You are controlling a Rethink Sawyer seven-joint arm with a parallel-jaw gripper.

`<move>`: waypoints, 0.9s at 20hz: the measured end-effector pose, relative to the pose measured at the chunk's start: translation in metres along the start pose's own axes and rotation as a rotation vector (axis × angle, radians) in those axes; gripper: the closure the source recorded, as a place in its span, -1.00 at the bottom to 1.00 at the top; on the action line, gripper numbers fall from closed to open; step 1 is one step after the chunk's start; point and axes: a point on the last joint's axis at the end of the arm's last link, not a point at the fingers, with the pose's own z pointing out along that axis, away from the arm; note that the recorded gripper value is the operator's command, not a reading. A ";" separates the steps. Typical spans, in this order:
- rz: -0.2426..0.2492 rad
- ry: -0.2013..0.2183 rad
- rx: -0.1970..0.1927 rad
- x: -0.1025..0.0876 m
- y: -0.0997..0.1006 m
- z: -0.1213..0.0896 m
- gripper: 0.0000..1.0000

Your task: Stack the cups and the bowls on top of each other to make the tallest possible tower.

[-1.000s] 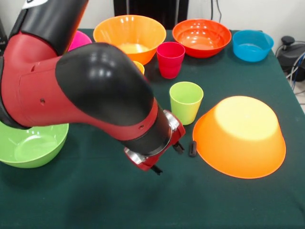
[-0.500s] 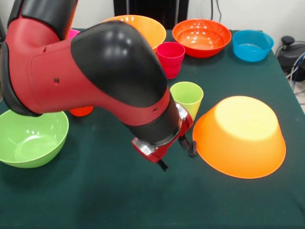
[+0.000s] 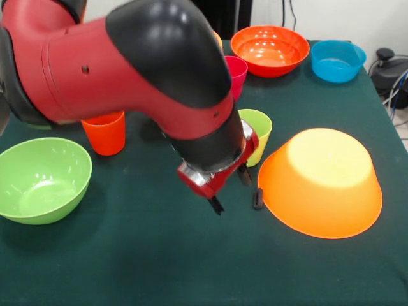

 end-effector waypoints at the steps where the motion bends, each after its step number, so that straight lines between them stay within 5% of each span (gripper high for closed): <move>1: -0.002 0.003 0.007 0.001 0.001 -0.002 -1.00; 9: 0.013 0.047 0.090 0.011 0.023 -0.052 -1.00; 18: 0.109 0.069 0.201 0.021 0.031 -0.115 -1.00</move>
